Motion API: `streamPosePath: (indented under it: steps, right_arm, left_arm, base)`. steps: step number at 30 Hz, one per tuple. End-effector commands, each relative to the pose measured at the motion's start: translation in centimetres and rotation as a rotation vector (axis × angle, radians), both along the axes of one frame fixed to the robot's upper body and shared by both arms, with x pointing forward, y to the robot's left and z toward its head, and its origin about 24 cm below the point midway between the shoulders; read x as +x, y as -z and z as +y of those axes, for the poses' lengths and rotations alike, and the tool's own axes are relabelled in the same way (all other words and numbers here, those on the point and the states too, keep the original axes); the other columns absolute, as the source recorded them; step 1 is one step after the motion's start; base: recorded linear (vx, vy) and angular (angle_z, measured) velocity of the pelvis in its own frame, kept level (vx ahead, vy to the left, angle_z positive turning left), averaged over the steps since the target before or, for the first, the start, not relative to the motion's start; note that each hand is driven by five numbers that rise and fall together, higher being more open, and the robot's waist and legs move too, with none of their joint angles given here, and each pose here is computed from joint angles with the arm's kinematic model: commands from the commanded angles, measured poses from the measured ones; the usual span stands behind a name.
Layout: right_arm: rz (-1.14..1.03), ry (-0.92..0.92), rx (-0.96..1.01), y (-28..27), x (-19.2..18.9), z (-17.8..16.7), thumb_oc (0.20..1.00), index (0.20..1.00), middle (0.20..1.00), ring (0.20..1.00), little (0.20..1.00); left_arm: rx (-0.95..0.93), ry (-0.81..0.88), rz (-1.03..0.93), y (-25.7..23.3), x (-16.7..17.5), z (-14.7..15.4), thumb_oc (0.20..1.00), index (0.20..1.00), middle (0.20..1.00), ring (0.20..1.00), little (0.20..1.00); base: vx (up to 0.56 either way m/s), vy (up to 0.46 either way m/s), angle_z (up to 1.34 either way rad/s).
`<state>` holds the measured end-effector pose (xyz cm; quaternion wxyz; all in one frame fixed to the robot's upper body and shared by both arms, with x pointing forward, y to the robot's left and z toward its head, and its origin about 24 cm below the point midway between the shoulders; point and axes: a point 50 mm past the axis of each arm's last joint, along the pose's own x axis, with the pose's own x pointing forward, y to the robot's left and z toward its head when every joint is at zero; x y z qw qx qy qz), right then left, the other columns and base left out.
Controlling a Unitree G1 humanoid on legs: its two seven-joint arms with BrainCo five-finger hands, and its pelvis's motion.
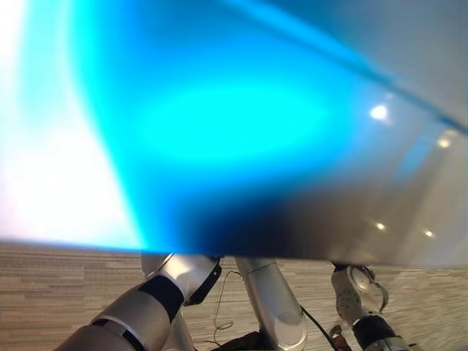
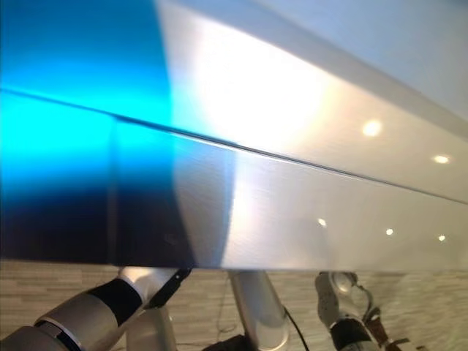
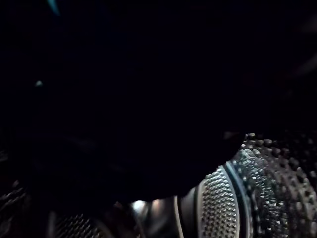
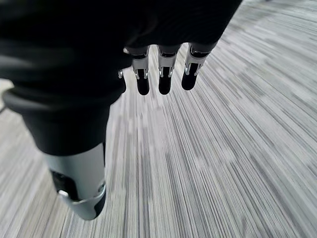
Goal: Grab the laundry basket,head to the washer,open it,put in the laundry and shut it.
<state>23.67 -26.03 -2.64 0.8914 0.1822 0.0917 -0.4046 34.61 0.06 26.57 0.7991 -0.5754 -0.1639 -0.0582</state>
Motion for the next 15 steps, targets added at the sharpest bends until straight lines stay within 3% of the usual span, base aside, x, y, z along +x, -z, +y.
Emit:
streamPosePath:
  steps: [1, 3, 4, 5, 6, 7, 8, 9, 11, 12, 14, 15]
  right_arm:
    - [0.113, 0.083, -0.087, 1.5, -3.2, -2.3, 1.000, 1.000, 1.000, 1.000, 1.000]
    - [0.122, 0.083, -0.091, 1.6, -3.3, -2.9, 1.000, 1.000, 1.000, 1.000, 1.000]
    - [0.165, 0.075, -0.100, 2.0, -3.8, -4.0, 1.000, 1.000, 1.000, 1.000, 1.000]
    - [0.164, 0.075, -0.099, 2.0, -3.7, -4.1, 1.000, 1.000, 1.000, 1.000, 1.000]
    - [0.142, 0.077, -0.139, 0.7, -2.8, -5.3, 1.000, 1.000, 1.000, 1.000, 1.000]
    - [0.129, 0.057, -0.143, 0.2, -2.1, -5.3, 1.000, 1.000, 1.000, 1.000, 1.000]
    - [0.125, 0.058, -0.144, 0.1, -2.0, -5.3, 1.000, 1.000, 1.000, 1.000, 1.000]
    - [0.094, 0.027, -0.137, -0.6, -0.9, -5.1, 1.000, 1.000, 1.000, 1.000, 1.000]
    - [0.080, -0.022, -0.135, -0.6, -0.2, -4.5, 1.000, 1.000, 1.000, 1.000, 1.000]
    - [0.079, -0.022, -0.134, -0.6, -0.2, -4.5, 1.000, 1.000, 1.000, 1.000, 1.000]
    - [0.070, -0.080, -0.130, -0.5, 0.2, -4.3, 1.000, 1.000, 1.000, 1.000, 1.000]
    - [0.068, -0.080, -0.130, -0.5, 0.2, -4.3, 1.000, 1.000, 1.000, 1.000, 1.000]
  left_arm:
    - [0.154, 0.159, -0.352, -7.8, -5.0, -6.7, 1.000, 1.000, 1.000, 1.000, 1.000]
    - [0.240, 0.166, -0.345, -7.4, -4.1, -6.9, 1.000, 1.000, 1.000, 1.000, 1.000]
    - [0.510, 0.115, -0.284, -5.2, -1.7, -6.8, 1.000, 1.000, 1.000, 1.000, 1.000]
    - [0.511, 0.114, -0.286, -5.3, -1.7, -6.8, 1.000, 1.000, 1.000, 1.000, 1.000]
    - [0.828, 0.033, -0.153, -2.6, 1.9, -5.0, 1.000, 1.000, 1.000, 1.000, 1.000]
    - [1.001, -0.027, -0.074, -1.6, 3.6, -3.6, 1.000, 1.000, 1.000, 1.000, 1.000]
    - [1.001, -0.027, -0.078, -1.9, 3.6, -3.6, 1.000, 1.000, 1.000, 1.000, 1.000]
    - [1.327, -0.137, -0.003, -0.9, 5.6, -1.2, 1.000, 1.000, 1.000, 1.000, 1.000]
    - [1.648, -0.338, -0.062, -1.4, 5.9, -0.7, 1.000, 1.000, 1.000, 1.000, 1.000]
    - [1.650, -0.340, -0.064, -1.4, 5.8, -0.7, 1.000, 1.000, 1.000, 1.000, 1.000]
    - [1.876, -0.482, -0.163, -1.9, 5.3, -2.0, 1.000, 1.000, 1.000, 1.000, 1.000]
    - [1.877, -0.483, -0.164, -1.9, 5.3, -2.1, 1.000, 1.000, 1.000, 1.000, 1.000]
  base:
    - [0.02, -0.020, 0.06]
    - [0.01, -0.020, 0.11]
    - [0.00, -0.010, 0.05]
    - [0.00, 0.000, 0.00]
    - [0.00, -0.030, -0.05]
    - [0.00, -0.030, -0.06]
    - [-0.01, -0.032, -0.03]
    - [0.00, 0.000, 0.00]
    - [-0.02, -0.001, 0.06]
    - [-0.02, 0.017, 0.08]
    - [-0.01, 0.016, 0.15]
    - [0.00, 0.004, 0.23]
